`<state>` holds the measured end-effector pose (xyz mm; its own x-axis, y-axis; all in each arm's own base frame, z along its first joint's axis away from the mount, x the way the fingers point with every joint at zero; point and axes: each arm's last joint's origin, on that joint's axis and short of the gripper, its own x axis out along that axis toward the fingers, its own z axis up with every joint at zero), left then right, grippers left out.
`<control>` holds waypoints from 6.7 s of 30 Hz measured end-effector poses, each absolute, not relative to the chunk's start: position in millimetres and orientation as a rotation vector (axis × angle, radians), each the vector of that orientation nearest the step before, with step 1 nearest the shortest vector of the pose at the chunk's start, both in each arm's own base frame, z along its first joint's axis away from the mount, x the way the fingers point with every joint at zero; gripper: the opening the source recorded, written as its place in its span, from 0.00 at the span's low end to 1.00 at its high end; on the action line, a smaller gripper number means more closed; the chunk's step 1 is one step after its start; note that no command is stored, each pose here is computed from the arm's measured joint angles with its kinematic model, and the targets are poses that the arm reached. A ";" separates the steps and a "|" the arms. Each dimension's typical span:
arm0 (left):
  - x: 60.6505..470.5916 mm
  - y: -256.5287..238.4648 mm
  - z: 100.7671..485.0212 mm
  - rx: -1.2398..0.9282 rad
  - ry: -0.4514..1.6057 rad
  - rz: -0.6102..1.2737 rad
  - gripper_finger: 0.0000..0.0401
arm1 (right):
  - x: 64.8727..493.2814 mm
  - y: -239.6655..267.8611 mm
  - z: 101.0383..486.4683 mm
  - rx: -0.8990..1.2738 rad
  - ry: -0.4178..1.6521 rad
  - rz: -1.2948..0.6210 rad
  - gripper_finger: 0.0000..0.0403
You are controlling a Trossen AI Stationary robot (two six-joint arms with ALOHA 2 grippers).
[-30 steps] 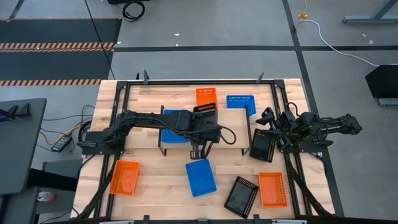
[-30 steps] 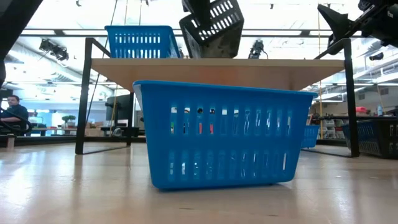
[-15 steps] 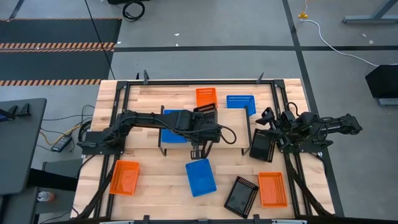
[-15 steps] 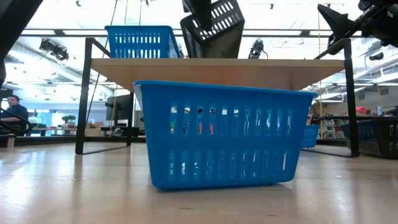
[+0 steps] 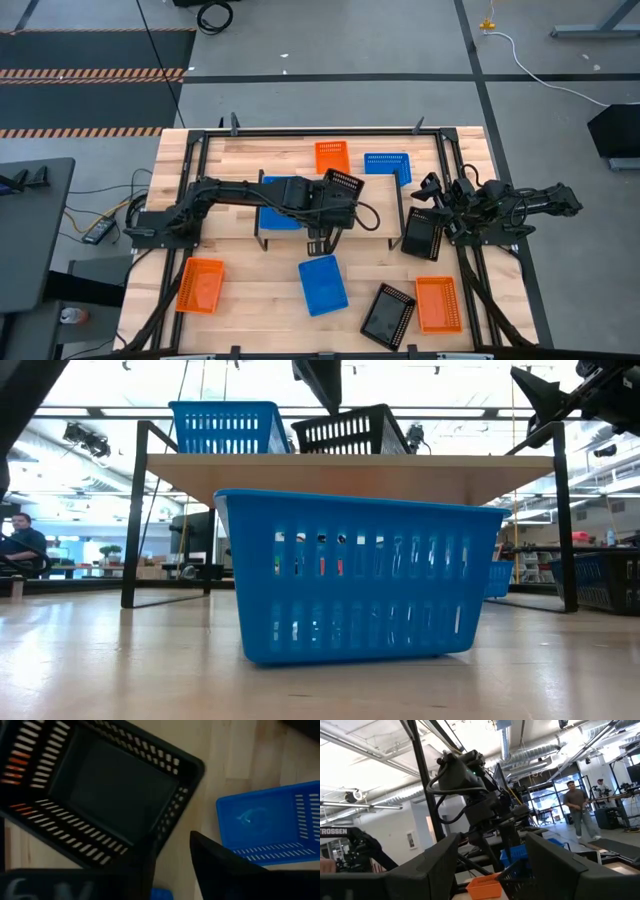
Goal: Stack baskets on shelf by color
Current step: Put the bottom left black basket on the shelf, then put the bottom right orange basket on the shelf
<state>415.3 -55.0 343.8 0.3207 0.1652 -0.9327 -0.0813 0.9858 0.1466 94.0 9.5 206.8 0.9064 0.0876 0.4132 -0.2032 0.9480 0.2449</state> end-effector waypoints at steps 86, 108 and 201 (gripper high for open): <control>150.1 -48.3 308.9 -0.004 0.053 -0.099 0.06 | 377.7 80.6 318.9 0.018 0.830 -0.386 0.60; 131.6 -59.7 317.6 0.013 -0.015 -0.220 0.07 | 376.0 70.6 304.4 0.140 1.007 -0.417 0.28; 131.3 -57.2 321.7 0.043 -0.056 -0.155 0.04 | 286.8 183.5 346.1 0.201 1.368 -0.216 0.38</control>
<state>131.3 -57.2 321.7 0.9865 -0.1552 0.0522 0.1528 0.9871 0.0470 286.8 183.5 346.1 0.1879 -0.0353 -0.9816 0.2682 0.9632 0.0167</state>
